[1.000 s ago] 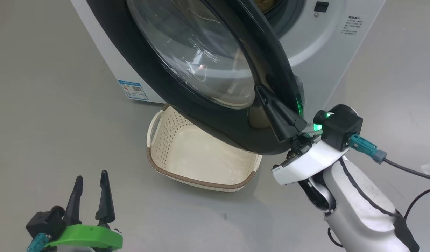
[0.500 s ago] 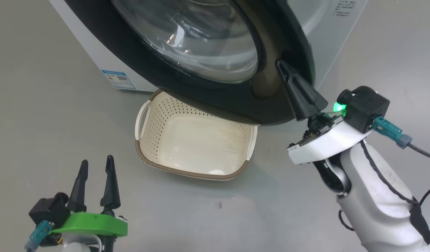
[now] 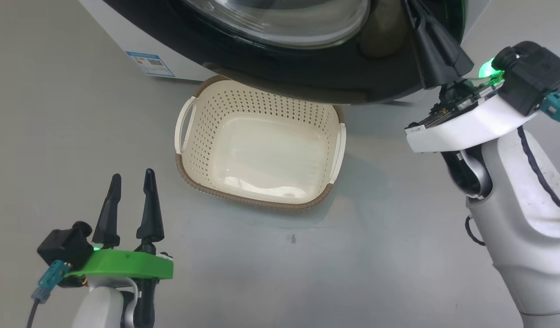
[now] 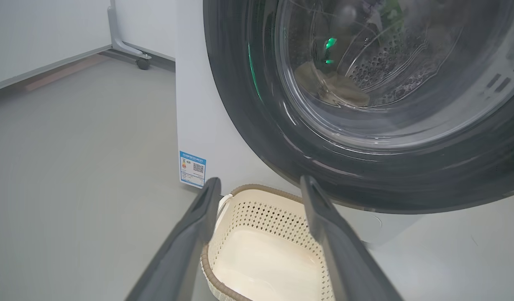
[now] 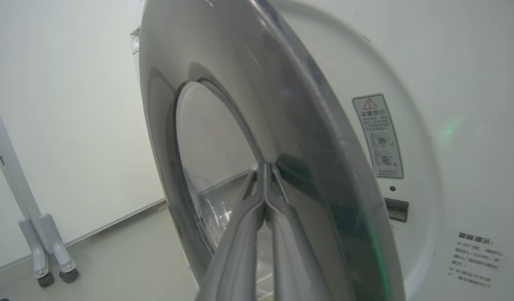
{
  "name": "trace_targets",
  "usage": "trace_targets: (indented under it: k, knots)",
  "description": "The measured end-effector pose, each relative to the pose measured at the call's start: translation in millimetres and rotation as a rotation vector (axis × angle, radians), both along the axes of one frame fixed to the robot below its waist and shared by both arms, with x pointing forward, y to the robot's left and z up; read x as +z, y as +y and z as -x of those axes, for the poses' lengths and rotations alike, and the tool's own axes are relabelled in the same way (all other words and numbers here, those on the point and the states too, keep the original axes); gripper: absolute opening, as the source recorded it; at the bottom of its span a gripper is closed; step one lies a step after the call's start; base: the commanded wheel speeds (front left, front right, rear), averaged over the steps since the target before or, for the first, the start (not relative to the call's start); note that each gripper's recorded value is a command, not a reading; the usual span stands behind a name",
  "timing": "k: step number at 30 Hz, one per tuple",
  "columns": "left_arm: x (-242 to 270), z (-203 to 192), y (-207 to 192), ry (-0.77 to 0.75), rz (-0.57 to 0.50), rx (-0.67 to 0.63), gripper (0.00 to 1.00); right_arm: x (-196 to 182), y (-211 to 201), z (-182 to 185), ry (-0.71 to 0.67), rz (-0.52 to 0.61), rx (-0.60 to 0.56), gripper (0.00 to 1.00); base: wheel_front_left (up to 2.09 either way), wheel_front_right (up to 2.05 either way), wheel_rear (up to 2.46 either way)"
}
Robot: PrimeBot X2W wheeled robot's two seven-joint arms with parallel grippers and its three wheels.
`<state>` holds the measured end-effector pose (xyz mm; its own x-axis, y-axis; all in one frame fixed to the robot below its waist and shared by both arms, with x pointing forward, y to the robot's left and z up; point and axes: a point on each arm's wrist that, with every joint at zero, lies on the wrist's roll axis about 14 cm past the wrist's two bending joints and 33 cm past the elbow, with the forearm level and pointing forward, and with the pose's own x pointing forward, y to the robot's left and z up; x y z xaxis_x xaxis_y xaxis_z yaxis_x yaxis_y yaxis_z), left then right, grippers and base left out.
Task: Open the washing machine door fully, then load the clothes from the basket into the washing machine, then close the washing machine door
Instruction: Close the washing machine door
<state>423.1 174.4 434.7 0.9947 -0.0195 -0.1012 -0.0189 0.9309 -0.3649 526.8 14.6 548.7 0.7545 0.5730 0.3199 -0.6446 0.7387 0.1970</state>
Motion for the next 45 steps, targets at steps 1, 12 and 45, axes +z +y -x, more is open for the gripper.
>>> trace_targets:
  k: [1, 12, 45]
  knots:
    - [-1.3, -1.6, -1.1, 0.002, 0.007, -0.002, 1.00, -0.7, -0.9, -3.8, -0.005, 0.002, -0.002, 0.00, 0.00, 0.00, 0.00]
    - [6.2, -24.8, 2.6, -0.042, 0.065, 0.014, 1.00, -17.2, -19.7, -54.1, -0.003, -0.009, -0.078, 0.00, 0.00, 0.00, 0.00]
    - [-0.2, -17.9, 5.6, -0.008, 0.010, 0.016, 1.00, -33.2, -46.0, -30.6, 0.081, 0.059, -0.148, 1.00, 0.00, 0.00, 0.00]
